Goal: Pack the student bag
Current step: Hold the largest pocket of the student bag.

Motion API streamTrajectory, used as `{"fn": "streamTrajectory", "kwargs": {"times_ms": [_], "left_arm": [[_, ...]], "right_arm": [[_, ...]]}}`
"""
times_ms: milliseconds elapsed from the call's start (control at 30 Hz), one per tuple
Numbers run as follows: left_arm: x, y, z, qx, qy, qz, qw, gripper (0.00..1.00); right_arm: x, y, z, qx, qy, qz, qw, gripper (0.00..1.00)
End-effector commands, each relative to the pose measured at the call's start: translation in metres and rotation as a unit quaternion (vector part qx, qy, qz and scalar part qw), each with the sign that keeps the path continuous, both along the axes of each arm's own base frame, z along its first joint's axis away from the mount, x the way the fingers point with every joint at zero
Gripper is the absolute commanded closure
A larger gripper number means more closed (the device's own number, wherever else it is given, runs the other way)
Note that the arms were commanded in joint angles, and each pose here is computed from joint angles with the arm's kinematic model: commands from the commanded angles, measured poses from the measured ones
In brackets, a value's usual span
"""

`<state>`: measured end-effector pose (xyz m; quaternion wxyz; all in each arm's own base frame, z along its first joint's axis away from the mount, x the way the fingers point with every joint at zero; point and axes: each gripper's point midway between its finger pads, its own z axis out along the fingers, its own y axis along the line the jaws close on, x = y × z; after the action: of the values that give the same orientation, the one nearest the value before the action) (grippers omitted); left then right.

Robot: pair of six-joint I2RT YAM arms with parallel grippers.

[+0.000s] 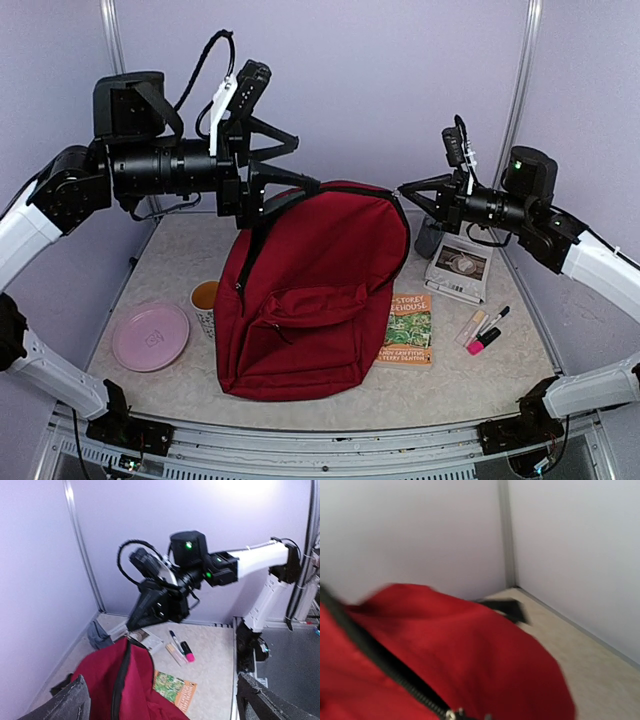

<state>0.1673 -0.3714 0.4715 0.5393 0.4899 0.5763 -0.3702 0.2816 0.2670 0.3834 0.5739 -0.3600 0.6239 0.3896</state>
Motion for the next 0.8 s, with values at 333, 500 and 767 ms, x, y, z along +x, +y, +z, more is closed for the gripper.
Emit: {"fn": "streamTrajectory", "kwargs": {"times_ms": [333,500,767], "left_arm": [[0.146,-0.001,-0.034,0.121,0.021,0.184,0.975,0.27],[0.153,-0.021,-0.037,0.115,0.008,0.158,0.981,0.29],[0.125,-0.037,-0.034,0.093,-0.025,0.063,0.993,0.23]], "right_arm": [[-0.041,0.017,0.041,0.027,-0.058,0.064,0.996,1.0],[-0.036,0.022,0.037,0.015,-0.058,0.061,0.996,1.0],[-0.025,0.021,0.075,-0.002,-0.104,0.038,0.994,1.0]]}}
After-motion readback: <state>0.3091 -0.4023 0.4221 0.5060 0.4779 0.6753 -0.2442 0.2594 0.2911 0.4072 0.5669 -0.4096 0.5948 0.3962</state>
